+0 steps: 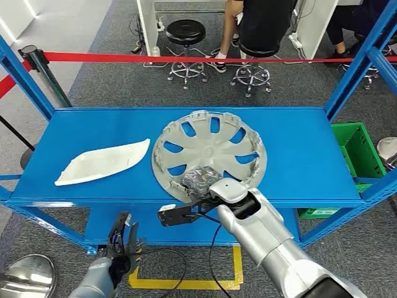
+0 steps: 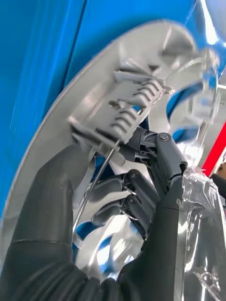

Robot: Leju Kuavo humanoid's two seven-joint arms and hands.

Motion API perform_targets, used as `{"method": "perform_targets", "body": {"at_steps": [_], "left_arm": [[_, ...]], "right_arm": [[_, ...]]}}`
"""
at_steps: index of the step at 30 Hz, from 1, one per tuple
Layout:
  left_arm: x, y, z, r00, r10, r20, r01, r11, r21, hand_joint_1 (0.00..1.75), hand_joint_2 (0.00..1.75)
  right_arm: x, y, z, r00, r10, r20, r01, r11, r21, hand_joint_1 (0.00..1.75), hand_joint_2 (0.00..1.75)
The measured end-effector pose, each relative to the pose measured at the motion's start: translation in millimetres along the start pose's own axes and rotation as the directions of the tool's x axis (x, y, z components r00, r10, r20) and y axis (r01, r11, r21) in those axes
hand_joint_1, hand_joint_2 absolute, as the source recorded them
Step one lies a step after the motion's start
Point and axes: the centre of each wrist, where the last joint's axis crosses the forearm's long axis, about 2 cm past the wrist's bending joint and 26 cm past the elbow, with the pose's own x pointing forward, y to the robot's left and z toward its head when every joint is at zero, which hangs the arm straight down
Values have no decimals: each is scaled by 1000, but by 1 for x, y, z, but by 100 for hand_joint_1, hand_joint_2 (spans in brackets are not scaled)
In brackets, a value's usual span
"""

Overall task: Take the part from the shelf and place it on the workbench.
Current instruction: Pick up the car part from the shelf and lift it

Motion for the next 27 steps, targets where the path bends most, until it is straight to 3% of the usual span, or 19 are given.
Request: {"method": "perform_targets", "body": {"at_steps": [2, 4, 7, 9, 15, 27], "left_arm": [[-21, 7, 0, 999, -17, 41, 17, 1000, -12, 0, 0], [-68, 21, 5, 995, -43, 89, 46, 998, -31, 0, 0], [-131, 38, 19, 996, -83, 45, 85, 996, -41, 0, 0], [-148, 39, 26, 996, -92, 14, 93, 995, -41, 0, 0], [-151, 36, 31, 1000, -11, -3, 11, 1000, 9, 0, 0], [-145, 33, 31, 1000, -6, 17, 6, 1000, 24, 0, 0]], "right_arm": [[-6, 4, 2, 1000, -7, -23, 7, 1000, -7, 175, 175], [-21, 13, 8, 998, -13, -54, 12, 1000, -17, 175, 175], [-40, 21, 16, 997, -2, -81, 0, 1000, -26, 175, 175], [-43, 22, 19, 995, 2, -98, -5, 999, -33, 175, 175], [-40, 27, 27, 995, -38, -90, 29, 994, -101, 175, 175], [-30, 20, 47, 987, -155, -31, 139, 948, -285, 175, 175]]}}
